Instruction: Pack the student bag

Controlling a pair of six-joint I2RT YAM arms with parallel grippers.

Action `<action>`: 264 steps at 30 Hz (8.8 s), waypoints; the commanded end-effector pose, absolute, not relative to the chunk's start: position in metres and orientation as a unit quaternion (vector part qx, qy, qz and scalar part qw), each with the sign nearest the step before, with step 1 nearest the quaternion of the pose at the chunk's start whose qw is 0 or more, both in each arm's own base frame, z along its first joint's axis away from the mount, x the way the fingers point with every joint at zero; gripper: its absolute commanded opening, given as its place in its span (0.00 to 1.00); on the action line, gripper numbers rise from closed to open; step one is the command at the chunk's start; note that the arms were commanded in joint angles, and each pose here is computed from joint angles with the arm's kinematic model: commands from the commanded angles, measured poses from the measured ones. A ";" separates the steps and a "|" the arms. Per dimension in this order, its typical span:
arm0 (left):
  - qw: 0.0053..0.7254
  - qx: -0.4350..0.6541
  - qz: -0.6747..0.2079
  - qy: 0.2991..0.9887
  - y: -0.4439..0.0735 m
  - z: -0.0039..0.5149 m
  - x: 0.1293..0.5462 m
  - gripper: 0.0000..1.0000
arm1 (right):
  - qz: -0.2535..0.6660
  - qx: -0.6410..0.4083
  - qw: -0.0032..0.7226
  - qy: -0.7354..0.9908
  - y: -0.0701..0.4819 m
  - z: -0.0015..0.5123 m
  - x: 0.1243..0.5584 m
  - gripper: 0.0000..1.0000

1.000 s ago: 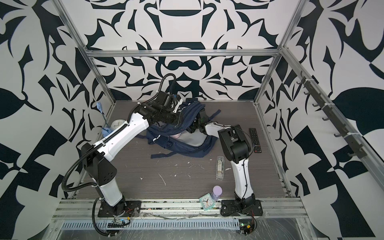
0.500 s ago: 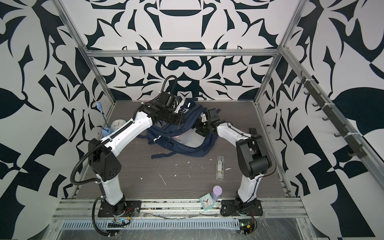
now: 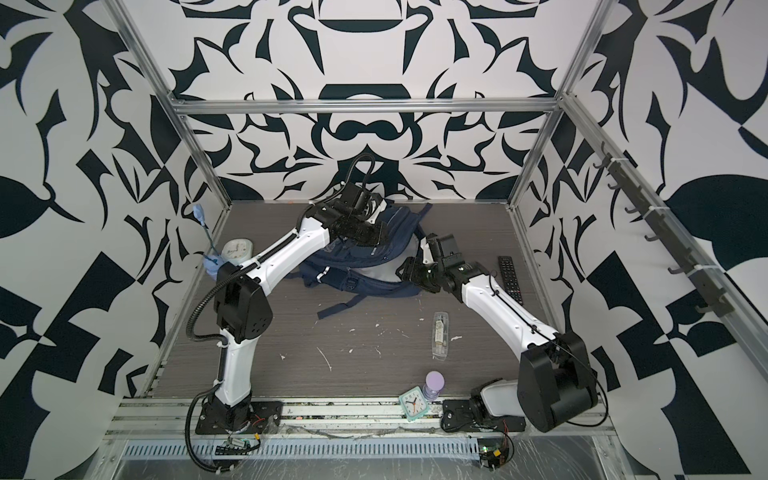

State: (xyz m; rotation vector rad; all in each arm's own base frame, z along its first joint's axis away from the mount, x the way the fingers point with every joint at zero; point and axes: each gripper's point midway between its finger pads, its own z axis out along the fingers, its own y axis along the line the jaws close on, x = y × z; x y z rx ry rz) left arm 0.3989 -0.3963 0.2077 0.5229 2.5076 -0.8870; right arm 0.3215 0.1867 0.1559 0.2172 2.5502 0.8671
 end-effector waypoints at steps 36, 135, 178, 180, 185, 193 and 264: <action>0.150 -0.122 -0.356 0.914 -0.181 0.105 0.369 0.62 | 0.230 -0.093 0.226 0.942 0.327 0.118 0.354 0.36; 0.132 -0.221 -0.355 0.899 -0.130 0.051 0.388 0.15 | 0.014 -0.031 0.285 0.958 0.133 0.096 0.332 0.00; 0.163 -0.185 -0.343 0.907 -0.180 0.056 0.393 0.09 | 0.161 -0.183 0.263 0.933 0.250 0.108 0.288 0.00; 0.174 -0.199 -0.341 0.902 -0.165 0.061 0.402 0.05 | 0.162 -0.187 0.257 0.934 0.254 0.109 0.288 0.00; 0.182 -0.242 -0.342 0.889 -0.139 0.065 0.418 0.00 | 0.153 -0.189 0.245 0.938 0.254 0.110 0.288 0.00; 0.187 -0.265 -0.332 0.886 -0.121 0.062 0.425 0.00 | 0.094 -0.182 0.231 0.951 0.219 0.103 0.291 0.00; 0.163 -0.191 -0.350 0.902 -0.154 0.075 0.345 0.20 | 0.224 -0.286 0.217 0.906 0.416 0.125 0.272 0.00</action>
